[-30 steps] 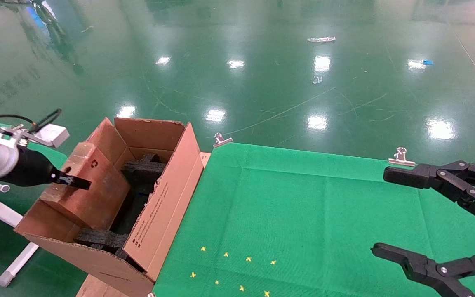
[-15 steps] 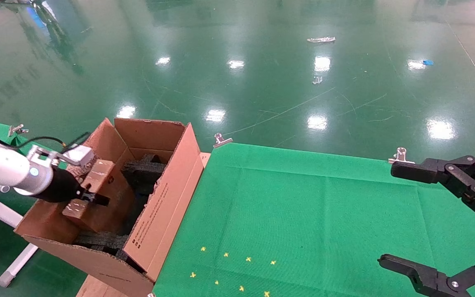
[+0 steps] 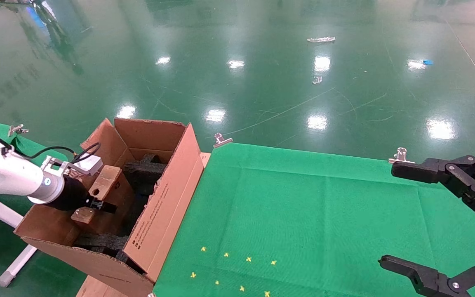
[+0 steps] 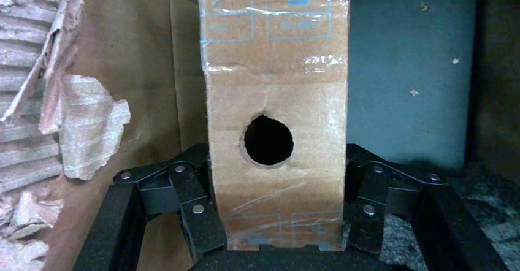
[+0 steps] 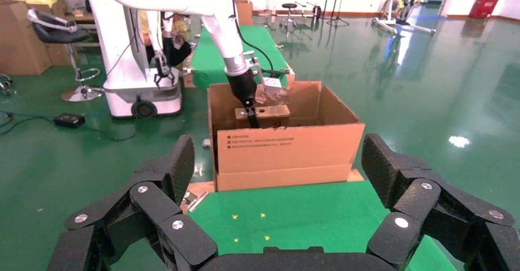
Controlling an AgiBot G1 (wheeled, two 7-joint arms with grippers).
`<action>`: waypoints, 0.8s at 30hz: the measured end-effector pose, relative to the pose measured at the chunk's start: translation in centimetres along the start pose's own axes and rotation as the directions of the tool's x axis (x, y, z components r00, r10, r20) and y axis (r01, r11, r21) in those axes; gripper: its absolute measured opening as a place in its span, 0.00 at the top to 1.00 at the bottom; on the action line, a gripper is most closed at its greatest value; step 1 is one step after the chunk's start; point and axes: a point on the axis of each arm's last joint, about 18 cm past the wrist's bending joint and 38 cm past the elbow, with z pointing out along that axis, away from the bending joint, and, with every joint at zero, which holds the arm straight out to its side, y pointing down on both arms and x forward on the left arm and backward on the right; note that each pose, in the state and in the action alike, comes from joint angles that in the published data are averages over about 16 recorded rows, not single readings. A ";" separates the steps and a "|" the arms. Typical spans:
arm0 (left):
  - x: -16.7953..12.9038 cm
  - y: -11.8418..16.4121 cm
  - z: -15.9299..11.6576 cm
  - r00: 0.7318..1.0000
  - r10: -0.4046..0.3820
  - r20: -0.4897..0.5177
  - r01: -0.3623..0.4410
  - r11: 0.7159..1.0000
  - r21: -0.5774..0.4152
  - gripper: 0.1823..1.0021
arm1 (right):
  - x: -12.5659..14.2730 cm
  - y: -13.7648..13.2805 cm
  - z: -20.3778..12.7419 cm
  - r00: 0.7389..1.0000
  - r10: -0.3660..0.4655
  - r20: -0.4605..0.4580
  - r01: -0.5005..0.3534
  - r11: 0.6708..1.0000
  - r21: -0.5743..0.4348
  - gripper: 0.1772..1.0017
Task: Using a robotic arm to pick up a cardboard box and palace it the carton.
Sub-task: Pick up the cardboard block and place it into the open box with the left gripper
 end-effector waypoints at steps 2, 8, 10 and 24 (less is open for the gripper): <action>-0.1 -0.2 -0.2 1.000 0.002 -0.003 -0.002 1.000 0.007 0.91 | 0.0 0.0 0.0 1.000 0.000 0.000 0.000 1.000 0.000 0.00; -0.3 -0.7 -0.8 1.000 0.008 -0.008 -0.008 1.000 0.020 0.88 | 0.0 0.0 0.0 1.000 0.000 0.000 0.000 1.000 0.000 0.00; -0.3 -0.8 -0.9 1.000 0.008 -0.008 -0.008 1.000 0.021 0.85 | 0.0 0.0 0.0 1.000 0.000 0.000 0.000 1.000 0.000 0.00; -1.1 -1.6 -2.2 1.000 0.001 0.004 -0.002 0.999 0.033 0.57 | 0.0 0.0 0.0 1.000 0.000 0.000 0.000 1.000 0.000 0.00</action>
